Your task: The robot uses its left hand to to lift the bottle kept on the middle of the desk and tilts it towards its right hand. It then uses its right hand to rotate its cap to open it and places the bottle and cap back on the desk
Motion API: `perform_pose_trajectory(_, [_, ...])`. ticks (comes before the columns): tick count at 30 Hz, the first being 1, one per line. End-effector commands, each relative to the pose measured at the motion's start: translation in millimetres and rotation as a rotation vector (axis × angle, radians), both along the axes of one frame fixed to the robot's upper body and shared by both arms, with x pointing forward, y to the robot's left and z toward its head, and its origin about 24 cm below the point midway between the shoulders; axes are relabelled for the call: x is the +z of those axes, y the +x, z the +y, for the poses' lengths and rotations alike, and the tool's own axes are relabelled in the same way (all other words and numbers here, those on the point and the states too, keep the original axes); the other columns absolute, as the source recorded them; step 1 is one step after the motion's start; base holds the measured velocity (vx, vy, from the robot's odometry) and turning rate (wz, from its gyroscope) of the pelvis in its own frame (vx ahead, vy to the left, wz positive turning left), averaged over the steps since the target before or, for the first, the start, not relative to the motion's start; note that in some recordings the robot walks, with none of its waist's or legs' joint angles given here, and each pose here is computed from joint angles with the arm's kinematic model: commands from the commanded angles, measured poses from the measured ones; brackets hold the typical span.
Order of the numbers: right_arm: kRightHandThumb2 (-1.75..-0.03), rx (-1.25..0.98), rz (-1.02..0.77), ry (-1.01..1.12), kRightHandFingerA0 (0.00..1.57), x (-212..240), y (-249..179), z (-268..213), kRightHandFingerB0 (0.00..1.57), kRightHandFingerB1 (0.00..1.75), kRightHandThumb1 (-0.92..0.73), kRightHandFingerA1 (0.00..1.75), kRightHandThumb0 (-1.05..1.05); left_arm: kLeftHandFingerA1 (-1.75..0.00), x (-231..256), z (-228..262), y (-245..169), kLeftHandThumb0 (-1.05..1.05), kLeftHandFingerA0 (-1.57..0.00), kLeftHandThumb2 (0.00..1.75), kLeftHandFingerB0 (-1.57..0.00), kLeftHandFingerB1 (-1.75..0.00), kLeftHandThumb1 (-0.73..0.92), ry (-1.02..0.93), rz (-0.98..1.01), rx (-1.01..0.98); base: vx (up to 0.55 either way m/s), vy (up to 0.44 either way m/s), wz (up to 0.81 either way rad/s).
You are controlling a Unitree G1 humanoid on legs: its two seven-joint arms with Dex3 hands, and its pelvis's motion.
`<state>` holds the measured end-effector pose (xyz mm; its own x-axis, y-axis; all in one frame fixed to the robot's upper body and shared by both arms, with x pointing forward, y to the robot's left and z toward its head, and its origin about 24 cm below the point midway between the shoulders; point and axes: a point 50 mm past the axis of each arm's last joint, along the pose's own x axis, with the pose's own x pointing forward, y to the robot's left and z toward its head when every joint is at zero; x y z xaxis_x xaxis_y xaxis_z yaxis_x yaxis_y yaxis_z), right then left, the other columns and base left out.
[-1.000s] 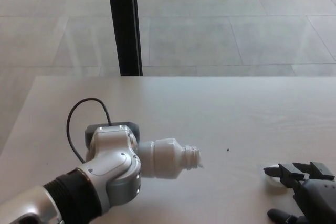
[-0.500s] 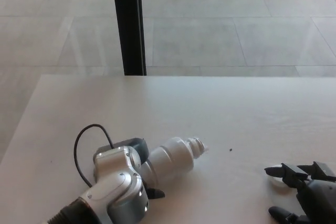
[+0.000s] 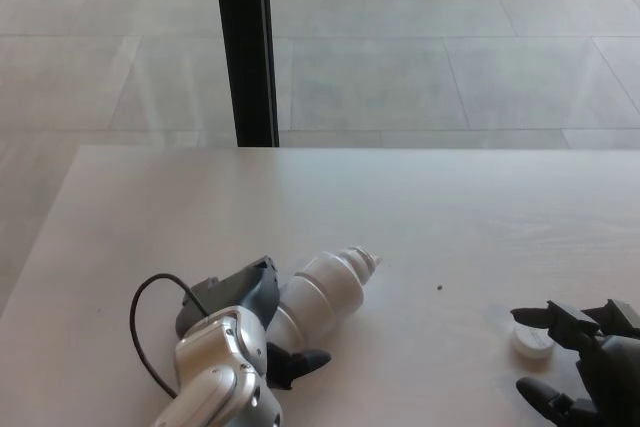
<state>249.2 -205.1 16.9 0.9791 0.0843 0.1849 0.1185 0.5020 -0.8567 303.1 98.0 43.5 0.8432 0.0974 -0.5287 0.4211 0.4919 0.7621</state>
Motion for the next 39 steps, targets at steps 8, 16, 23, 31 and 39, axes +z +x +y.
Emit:
perform_pose_trajectory(8, [-0.59,-0.019,-0.112,0.017,0.00,10,1,-1,0.25,0.40,-0.65,0.76,-0.53,0.00,-42,12,-24,-0.81,0.00,0.77,0.00,0.00,0.66,-0.033,0.118,0.074,0.00,0.000,0.00])
perform_pose_trajectory(16, [-0.69,-0.059,-0.155,0.028,0.00,15,-2,-6,0.04,0.29,-0.63,0.23,-0.57,0.00,-18,37,-19,-0.93,0.00,0.87,0.00,0.00,0.81,-0.619,-0.019,0.335,0.00,0.000,0.00])
perform_pose_trajectory(23, [-0.77,-0.112,-0.211,0.050,0.00,29,0,-25,0.05,0.36,-0.61,0.33,-0.62,0.00,20,92,-8,-0.95,0.00,0.72,0.00,0.00,0.92,-1.009,-0.188,0.519,0.00,0.000,0.00])
perform_pose_trajectory(31, [-0.76,-0.139,-0.212,0.087,0.00,40,-2,-45,0.07,0.39,-0.59,0.32,-0.56,-0.18,43,153,-19,-1.01,0.00,0.93,0.00,0.00,0.76,-1.332,-0.315,0.632,0.00,0.000,0.00])
perform_pose_trajectory(39, [-0.75,-0.158,-0.219,0.089,0.00,43,-5,-52,0.09,0.41,-0.59,0.37,-0.57,0.00,40,183,-37,-0.96,0.00,0.78,0.00,0.00,0.86,-1.314,-0.379,0.723,0.00,0.000,0.00])
